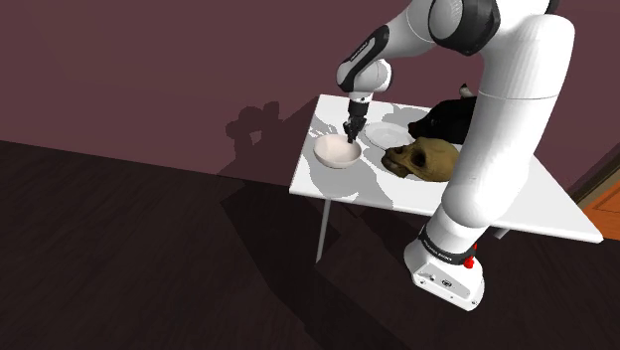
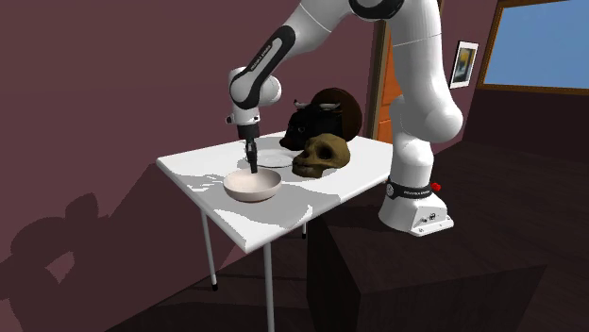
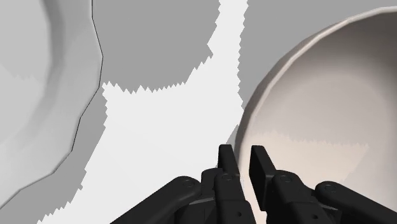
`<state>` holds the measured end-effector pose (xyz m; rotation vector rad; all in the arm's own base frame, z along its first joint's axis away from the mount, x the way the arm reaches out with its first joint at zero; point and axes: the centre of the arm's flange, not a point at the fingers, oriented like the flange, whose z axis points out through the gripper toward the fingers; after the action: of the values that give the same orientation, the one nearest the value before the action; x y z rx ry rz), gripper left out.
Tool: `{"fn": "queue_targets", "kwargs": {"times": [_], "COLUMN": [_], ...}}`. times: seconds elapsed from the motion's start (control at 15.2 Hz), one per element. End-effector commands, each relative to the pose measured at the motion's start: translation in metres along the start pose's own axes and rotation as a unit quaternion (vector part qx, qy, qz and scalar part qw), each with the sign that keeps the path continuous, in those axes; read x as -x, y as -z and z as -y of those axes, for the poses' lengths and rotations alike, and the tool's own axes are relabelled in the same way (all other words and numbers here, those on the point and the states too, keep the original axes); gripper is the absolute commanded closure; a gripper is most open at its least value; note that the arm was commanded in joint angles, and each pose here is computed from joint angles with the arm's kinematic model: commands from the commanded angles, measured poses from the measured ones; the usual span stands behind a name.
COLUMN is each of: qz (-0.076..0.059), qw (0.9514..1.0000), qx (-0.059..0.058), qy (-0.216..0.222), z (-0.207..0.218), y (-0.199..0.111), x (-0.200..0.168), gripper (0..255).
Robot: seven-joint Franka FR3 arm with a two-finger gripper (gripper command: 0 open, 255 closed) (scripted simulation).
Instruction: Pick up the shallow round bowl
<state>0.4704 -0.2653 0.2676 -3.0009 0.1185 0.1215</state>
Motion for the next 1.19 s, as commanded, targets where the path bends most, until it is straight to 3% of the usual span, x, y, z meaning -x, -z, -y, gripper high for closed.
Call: {"fn": "queue_targets", "kwargs": {"times": [0.0, 0.2, 1.12], "qz": [0.000, 0.000, 0.000], "qw": [1.0000, 1.0000, 1.0000], "qx": [0.000, 0.000, 0.000], "qy": [0.000, 0.000, 0.000], "z": [0.000, 0.000, 0.009], "y": [0.000, 0.000, 0.073], "x": [0.000, -0.001, 0.005], "gripper": [255, 255, 255]}}
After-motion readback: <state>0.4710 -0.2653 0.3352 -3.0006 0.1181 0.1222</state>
